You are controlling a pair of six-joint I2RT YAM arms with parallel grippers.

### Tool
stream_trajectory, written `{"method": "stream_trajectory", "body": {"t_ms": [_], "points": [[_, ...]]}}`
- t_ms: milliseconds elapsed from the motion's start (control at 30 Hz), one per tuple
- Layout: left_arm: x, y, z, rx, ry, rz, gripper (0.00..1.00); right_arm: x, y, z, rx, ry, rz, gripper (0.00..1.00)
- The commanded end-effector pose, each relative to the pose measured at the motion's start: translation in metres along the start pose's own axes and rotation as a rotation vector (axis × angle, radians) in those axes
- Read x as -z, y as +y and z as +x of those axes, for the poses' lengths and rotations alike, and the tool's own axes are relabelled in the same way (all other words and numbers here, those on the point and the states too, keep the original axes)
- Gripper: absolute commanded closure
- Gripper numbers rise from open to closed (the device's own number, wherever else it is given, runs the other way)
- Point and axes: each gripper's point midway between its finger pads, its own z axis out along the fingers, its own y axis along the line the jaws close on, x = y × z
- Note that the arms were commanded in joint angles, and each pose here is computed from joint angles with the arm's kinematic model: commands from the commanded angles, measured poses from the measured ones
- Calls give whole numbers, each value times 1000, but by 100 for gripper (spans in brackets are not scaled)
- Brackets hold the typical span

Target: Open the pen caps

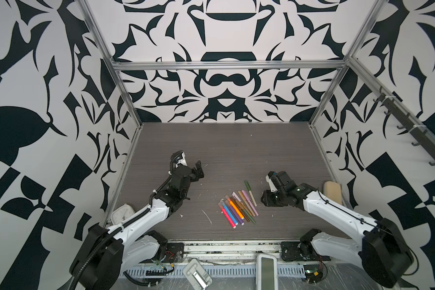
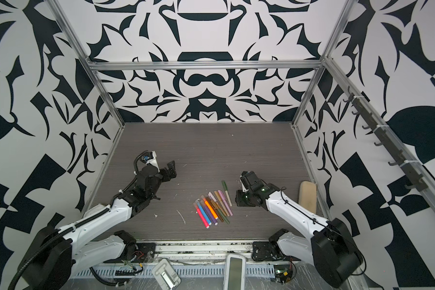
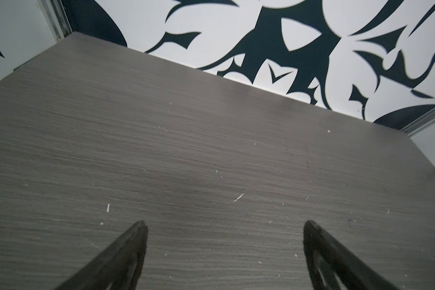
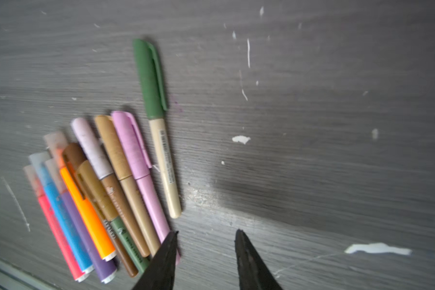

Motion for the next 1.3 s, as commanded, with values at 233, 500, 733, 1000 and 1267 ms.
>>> {"method": "stream_trajectory", "body": {"t_ms": [233,500,733,1000,1267], "points": [[-20,-15,16,-40,107,35,1,-2,22,-24,121,-29,59,61],[-24,-15,15,-46,98,22,1,-12,32,-37,200,15,136,69],[-25,-19,9,-19,84,34,1,-29,32,-30,242,73,175,72],[-34,-17,20,-13,108,18,1,-44,22,-17,239,115,220,73],[-39,-4,38,-69,333,-102,1,-49,15,-12,232,131,253,79]]}}
